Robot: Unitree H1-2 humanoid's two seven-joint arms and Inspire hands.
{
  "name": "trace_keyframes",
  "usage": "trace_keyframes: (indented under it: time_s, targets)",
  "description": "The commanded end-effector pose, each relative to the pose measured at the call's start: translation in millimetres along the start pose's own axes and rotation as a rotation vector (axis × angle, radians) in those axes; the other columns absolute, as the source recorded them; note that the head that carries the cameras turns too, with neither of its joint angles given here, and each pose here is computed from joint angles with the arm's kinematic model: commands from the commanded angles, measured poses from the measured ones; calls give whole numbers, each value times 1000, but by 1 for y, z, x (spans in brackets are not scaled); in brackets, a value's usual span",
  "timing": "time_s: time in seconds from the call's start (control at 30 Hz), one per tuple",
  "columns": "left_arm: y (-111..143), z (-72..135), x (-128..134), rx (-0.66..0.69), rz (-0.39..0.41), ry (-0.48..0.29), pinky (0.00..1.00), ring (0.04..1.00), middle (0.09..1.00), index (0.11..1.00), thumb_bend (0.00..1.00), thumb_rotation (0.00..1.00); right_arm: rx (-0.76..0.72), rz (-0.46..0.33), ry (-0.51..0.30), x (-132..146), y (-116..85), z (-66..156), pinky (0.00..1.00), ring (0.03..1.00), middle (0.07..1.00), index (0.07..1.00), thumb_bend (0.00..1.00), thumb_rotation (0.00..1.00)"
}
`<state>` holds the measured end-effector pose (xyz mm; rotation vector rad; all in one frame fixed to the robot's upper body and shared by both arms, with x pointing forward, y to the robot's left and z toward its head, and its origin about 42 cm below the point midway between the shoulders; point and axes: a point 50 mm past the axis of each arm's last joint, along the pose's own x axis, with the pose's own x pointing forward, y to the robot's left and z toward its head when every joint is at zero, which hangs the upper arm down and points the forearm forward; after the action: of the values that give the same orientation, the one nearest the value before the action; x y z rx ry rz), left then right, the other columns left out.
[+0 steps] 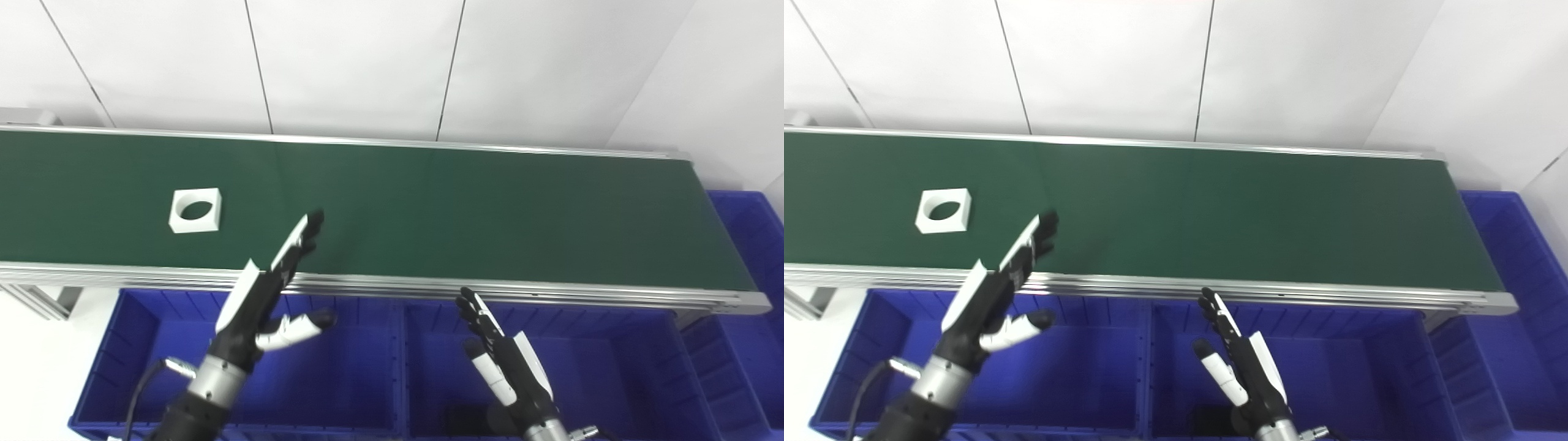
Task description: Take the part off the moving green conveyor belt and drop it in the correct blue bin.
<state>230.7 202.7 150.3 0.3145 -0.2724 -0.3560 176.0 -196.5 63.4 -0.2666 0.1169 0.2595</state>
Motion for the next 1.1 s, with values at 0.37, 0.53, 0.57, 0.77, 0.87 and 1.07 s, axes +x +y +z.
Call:
trace_keyframes:
  time_s: [0.37, 0.53, 0.57, 0.77, 0.87, 1.07]
  targets:
    - [54, 6, 39, 236, 23, -52, 967, 1000, 1000, 1000, 748, 570, 8, -8, -105, 9, -4, 2, 961, 952, 949, 991, 651, 1000]
    - [78, -3, 56, 288, 55, -18, 957, 1000, 1000, 1000, 775, 362, 20, -12, -111, 14, -1, 1, 961, 945, 943, 987, 650, 1000]
    - [83, -5, 60, 296, 59, -11, 946, 1000, 1000, 1000, 775, 315, 22, -10, -112, 15, -1, 1, 955, 947, 947, 990, 648, 1000]
    - [113, -10, 83, 400, 61, -7, 886, 990, 1000, 996, 794, 279, 40, -9, -121, 19, 2, 3, 956, 948, 951, 995, 642, 1000]
    - [125, -9, 96, 459, 47, 8, 898, 993, 1000, 984, 806, 261, 38, -9, -131, 20, 2, 4, 957, 946, 951, 996, 637, 1000]
    - [140, -12, 116, 538, 29, 91, 902, 981, 1000, 966, 832, 192, 38, -5, -141, 21, 1, 6, 975, 954, 951, 999, 652, 1000]
